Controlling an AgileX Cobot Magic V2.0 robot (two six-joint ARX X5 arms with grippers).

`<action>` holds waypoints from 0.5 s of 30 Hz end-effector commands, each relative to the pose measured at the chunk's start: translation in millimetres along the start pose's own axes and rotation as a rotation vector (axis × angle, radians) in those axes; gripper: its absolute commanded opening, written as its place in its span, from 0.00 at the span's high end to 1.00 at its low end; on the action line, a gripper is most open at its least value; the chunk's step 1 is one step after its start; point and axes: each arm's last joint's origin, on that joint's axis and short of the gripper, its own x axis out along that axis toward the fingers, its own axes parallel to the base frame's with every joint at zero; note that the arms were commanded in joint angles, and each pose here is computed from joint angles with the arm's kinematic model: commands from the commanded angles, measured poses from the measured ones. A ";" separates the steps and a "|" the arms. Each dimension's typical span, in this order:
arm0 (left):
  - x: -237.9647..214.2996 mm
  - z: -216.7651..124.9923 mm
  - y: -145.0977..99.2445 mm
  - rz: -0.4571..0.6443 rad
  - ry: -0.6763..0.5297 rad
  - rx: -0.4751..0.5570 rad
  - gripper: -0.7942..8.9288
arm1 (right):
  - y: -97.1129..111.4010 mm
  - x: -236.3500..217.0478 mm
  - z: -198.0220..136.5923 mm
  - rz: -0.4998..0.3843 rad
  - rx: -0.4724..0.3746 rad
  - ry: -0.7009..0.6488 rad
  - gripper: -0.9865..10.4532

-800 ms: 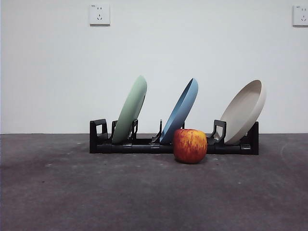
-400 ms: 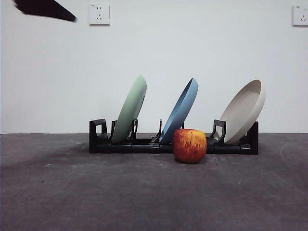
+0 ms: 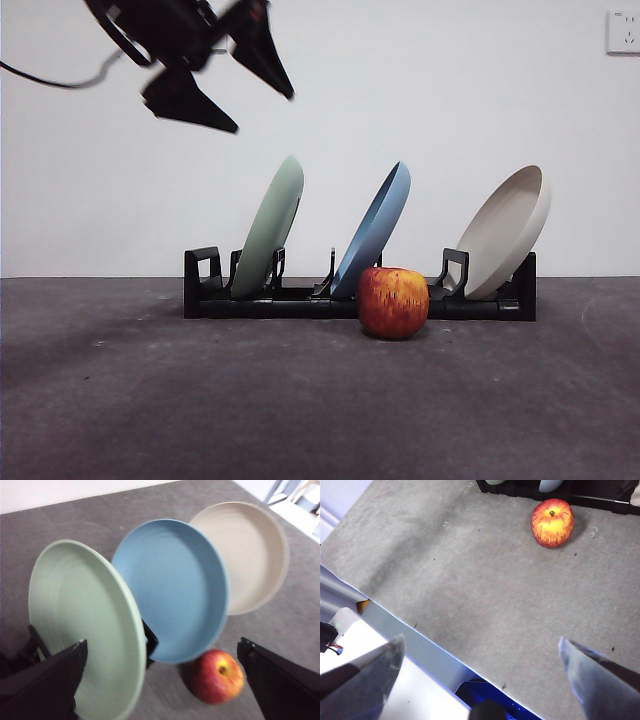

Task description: Take the green plate from the plate rack,put the plate on the table,take the apple from the table,put the apple in the plate

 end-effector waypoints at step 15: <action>76.7 -27.8 21.6 0.054 0.080 -0.041 0.41 | -1.5 2.0 2.3 0.003 0.008 0.004 0.36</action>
